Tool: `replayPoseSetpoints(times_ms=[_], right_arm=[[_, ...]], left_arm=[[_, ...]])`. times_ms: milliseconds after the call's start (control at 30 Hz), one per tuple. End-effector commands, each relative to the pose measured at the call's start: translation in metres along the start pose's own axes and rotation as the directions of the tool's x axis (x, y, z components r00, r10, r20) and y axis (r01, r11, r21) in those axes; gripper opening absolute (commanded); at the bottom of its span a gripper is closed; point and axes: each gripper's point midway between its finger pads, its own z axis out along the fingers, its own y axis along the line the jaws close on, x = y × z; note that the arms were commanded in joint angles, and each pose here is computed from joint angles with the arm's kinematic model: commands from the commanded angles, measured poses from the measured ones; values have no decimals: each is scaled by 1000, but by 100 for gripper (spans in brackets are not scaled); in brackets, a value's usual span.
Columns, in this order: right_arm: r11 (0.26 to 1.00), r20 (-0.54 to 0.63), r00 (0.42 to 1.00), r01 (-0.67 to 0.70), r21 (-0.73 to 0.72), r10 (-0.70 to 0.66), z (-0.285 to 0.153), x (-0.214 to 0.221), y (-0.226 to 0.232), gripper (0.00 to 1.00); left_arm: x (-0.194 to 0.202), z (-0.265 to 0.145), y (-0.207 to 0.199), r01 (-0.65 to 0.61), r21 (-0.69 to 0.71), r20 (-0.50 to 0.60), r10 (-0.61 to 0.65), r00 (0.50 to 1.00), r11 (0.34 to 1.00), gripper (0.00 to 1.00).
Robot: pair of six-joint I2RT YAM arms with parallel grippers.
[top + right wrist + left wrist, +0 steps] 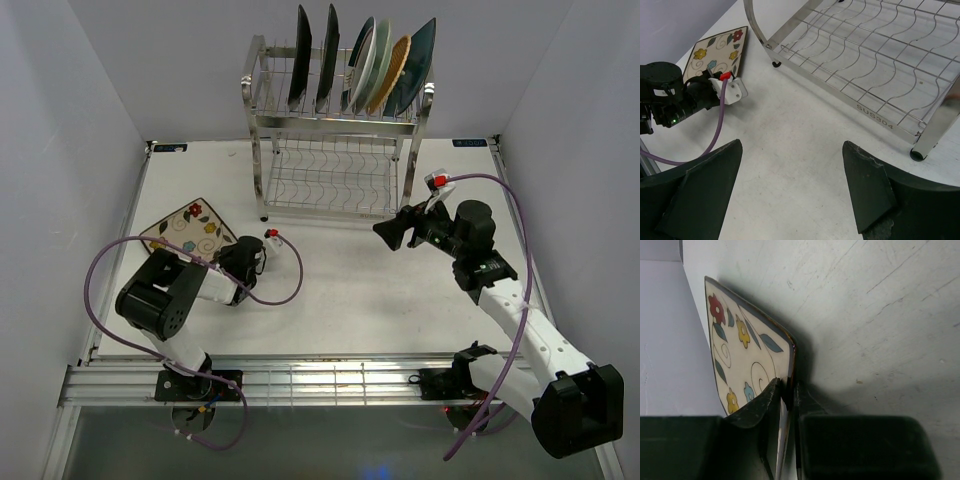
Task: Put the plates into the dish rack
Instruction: Pick up the plate from the corner of the board.
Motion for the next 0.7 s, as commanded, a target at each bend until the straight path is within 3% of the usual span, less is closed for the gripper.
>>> replayPoseSetpoints(times_ms=[0,233,367,467,667], right_arm=[[999,65,997,43,-9,-43,-4,-21,6,87],[999,56,998,37,-23,-36,-1,-20,8,87],[986,10,1000,29,-164,-27,6,-12,27,87],[969,-24,1000,7,-245,-13,11,-6,38,86],[970,-65,997,-46,-239,31,27,0,35,84]], left_arm=[[20,-7,-31,14,138,-52,-7,999,990,0],[9,-19,-17,41,102,-4,-41,999,994,0],[-10,-35,-6,63,87,82,-70,994,994,0],[-27,-53,-1,89,112,165,-106,981,990,0],[-56,-87,-5,136,270,252,-206,945,953,0]])
